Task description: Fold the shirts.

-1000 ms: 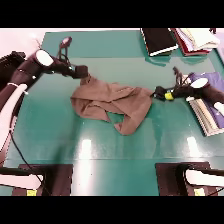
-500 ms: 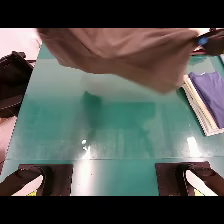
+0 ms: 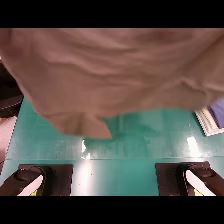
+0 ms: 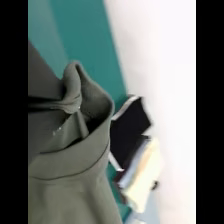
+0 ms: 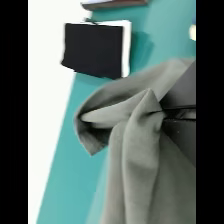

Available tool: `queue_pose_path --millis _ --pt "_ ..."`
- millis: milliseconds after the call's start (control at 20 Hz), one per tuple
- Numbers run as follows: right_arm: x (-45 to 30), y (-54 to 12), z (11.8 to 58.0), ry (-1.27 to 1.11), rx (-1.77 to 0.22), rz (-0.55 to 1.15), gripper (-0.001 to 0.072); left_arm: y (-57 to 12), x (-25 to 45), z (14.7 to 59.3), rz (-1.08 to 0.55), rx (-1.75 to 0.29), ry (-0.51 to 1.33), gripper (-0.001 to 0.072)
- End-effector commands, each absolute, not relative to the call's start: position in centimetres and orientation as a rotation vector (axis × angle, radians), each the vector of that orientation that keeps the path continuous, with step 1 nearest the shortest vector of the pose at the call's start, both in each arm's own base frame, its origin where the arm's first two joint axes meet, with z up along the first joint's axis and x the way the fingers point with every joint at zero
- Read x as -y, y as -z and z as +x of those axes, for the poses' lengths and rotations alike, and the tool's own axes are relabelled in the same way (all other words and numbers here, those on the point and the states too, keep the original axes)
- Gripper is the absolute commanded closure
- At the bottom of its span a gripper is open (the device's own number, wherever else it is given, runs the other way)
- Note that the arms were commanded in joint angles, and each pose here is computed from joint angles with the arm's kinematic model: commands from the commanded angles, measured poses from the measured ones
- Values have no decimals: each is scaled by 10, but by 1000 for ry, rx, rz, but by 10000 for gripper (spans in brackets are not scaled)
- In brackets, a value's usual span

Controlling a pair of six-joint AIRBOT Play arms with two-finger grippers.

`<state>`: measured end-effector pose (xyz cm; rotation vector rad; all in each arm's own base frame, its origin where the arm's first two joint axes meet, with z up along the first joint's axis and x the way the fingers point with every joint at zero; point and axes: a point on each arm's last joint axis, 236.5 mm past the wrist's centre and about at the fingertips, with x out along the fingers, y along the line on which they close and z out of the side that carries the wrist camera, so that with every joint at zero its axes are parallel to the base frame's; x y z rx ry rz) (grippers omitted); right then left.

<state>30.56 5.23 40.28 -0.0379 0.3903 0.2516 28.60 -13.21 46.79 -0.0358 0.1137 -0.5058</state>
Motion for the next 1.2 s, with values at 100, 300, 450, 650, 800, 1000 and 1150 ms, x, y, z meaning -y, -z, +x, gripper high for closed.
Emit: queue_pose_path --millis 100,300,450,650,800,1000,1150 --pt "-62 -251 374 -289 -865 28 695 -278 138 379 25 -638 442 682" --pt "-87 -89 404 -331 -1242 60 694 -102 141 428 9 -955 389 683" --pt "-90 -32 431 -306 -1301 93 691 -45 131 465 -42 -1009 315 636" --pt "-84 -37 452 -316 -1311 152 236 -60 83 490 -223 -995 178 210" --pt "-86 -66 446 -391 -1272 240 273 -64 48 456 -242 -1126 172 210" --pt "-93 -86 410 -448 -1230 299 273 -26 32 381 -267 -1268 142 210" --pt "-95 -91 387 -436 -1197 301 273 19 45 320 -336 -1352 139 210"
